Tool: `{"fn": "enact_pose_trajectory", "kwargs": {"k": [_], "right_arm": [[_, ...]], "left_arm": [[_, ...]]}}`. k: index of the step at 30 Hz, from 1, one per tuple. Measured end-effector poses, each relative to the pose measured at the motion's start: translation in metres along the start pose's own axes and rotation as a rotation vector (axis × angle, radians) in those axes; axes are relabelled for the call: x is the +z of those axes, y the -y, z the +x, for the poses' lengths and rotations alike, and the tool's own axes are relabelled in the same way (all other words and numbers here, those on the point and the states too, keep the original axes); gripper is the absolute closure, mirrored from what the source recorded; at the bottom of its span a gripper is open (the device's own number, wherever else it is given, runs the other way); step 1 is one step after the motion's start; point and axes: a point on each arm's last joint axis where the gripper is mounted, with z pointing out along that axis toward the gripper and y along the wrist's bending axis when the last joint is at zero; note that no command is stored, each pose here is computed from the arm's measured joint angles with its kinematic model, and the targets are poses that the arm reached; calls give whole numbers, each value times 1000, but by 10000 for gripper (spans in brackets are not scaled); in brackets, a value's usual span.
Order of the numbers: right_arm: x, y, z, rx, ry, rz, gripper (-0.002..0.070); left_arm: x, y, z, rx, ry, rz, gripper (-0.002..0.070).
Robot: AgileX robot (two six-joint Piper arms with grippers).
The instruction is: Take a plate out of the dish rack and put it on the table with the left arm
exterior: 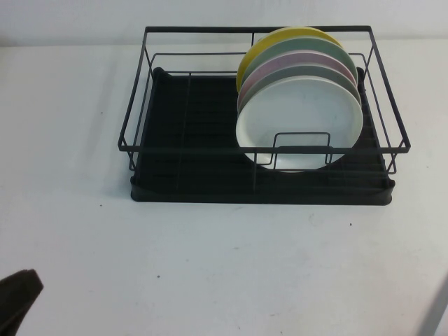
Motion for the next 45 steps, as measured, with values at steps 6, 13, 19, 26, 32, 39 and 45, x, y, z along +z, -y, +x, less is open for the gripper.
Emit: {"fn": "enact_pose_trajectory", "kwargs": {"k": [6,13,19,26,32,39,45], "right_arm": [[0,0,0,0,0,0,694],[0,0,0,0,0,0,694],[0,0,0,0,0,0,694],[0,0,0,0,0,0,694],[0,0,0,0,0,0,694],[0,0,0,0,0,0,694],[0,0,0,0,0,0,694]], "left_arm": [[7,39,-75,497,-262,113,678],[56,72,-151,797,-319,379,678],[130,74,-186,776,-358,451,596],[204,101,-189,848,-407,545,361],[257,129,-177,897,-399,604,333],[314,142,-147,977,-392,634,330],[347,134,-130,1019,-343,571,328]]}}
